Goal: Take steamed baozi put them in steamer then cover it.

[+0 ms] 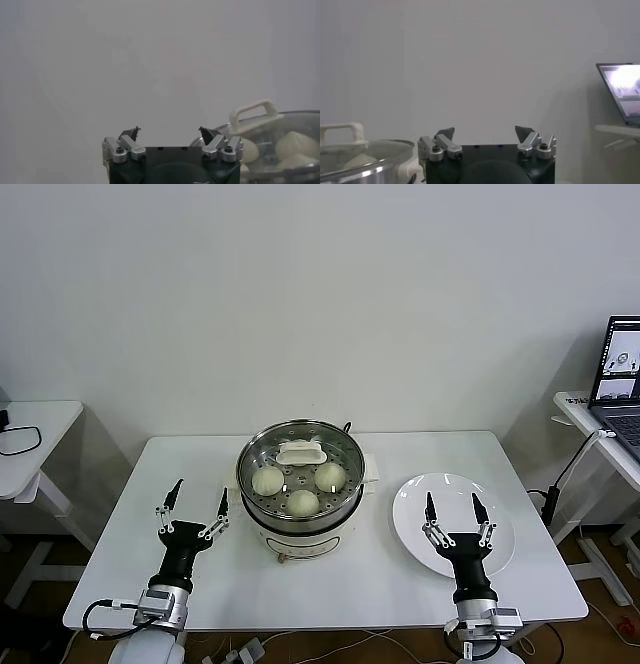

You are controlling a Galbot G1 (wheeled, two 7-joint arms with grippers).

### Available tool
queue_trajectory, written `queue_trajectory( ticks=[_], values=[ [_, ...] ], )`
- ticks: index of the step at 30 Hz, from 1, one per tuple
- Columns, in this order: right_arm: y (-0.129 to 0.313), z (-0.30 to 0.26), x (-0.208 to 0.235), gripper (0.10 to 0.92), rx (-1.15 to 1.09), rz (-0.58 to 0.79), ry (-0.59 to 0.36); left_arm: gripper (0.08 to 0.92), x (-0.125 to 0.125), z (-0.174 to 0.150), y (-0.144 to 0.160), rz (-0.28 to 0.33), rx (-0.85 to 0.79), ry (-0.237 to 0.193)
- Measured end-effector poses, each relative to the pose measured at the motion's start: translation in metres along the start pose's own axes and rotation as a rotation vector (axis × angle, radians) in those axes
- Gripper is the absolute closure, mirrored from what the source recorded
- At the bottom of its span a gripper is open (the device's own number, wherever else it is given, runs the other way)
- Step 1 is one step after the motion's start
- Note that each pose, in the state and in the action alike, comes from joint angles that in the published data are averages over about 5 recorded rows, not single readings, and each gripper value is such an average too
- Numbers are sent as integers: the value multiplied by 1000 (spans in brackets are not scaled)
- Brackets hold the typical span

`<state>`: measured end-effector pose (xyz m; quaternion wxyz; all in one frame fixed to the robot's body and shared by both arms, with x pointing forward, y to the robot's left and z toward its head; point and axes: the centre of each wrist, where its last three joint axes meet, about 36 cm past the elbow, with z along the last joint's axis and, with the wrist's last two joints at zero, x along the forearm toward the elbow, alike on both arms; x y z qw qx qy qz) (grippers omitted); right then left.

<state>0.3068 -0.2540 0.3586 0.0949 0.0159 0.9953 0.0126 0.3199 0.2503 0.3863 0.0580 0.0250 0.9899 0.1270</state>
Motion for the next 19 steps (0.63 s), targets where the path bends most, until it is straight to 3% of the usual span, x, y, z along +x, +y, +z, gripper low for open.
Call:
queue_trajectory(
  ticks=[19],
  values=[
    [-1, -5, 2, 200, 32, 4, 11, 177, 8, 12, 1, -2, 36, 20]
  ],
)
